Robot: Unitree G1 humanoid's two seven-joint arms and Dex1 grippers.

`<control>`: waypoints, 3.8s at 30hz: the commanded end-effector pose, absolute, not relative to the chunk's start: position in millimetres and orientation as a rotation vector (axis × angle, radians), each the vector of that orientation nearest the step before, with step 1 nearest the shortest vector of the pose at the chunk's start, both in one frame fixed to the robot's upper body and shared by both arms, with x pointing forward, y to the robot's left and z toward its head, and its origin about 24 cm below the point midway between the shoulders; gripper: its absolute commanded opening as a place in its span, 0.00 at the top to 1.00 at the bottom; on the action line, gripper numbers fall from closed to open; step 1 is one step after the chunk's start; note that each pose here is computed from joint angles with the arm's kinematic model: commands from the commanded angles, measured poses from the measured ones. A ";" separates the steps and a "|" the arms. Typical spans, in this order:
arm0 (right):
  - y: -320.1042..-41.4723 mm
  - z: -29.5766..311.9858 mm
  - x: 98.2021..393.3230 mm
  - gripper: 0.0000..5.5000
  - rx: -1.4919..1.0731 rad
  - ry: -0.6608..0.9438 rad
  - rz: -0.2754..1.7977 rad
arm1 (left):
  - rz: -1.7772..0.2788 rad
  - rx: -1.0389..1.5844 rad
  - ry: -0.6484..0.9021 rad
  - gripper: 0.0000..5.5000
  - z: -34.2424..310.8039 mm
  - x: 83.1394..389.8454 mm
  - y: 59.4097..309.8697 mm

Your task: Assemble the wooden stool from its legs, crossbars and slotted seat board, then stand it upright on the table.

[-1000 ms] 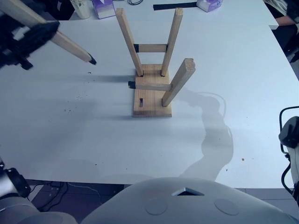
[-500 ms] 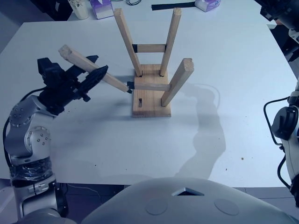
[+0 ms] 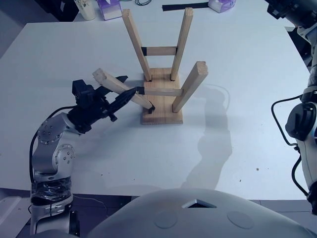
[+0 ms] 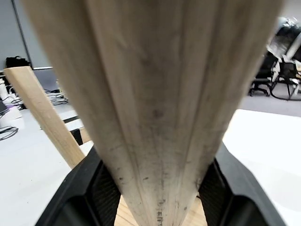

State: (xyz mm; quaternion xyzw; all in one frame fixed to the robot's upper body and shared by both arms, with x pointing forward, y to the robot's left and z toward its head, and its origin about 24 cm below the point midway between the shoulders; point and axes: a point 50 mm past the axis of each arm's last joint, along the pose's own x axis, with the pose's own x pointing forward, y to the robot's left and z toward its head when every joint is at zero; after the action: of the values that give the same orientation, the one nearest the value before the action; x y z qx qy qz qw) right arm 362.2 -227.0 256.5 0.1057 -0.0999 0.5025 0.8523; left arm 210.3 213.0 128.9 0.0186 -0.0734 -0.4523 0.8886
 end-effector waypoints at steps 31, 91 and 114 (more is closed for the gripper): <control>-232.2 201.9 329.0 0.38 0.283 -0.159 0.902 | -1.422 0.239 0.277 0.63 129.0 266.9 222.6; -207.0 254.1 278.9 1.00 0.131 -0.255 0.535 | -1.200 0.277 0.421 0.63 117.3 236.4 194.5; -203.9 186.7 294.5 1.00 0.143 -0.036 0.404 | -1.284 0.261 0.359 0.63 102.6 242.2 182.4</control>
State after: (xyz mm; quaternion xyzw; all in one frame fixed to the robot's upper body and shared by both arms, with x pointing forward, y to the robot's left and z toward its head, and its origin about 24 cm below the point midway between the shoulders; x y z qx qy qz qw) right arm 265.4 -159.7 165.2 0.0577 0.0400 0.3140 0.9468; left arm 253.1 180.9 147.6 0.1415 0.0658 -0.5940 0.7892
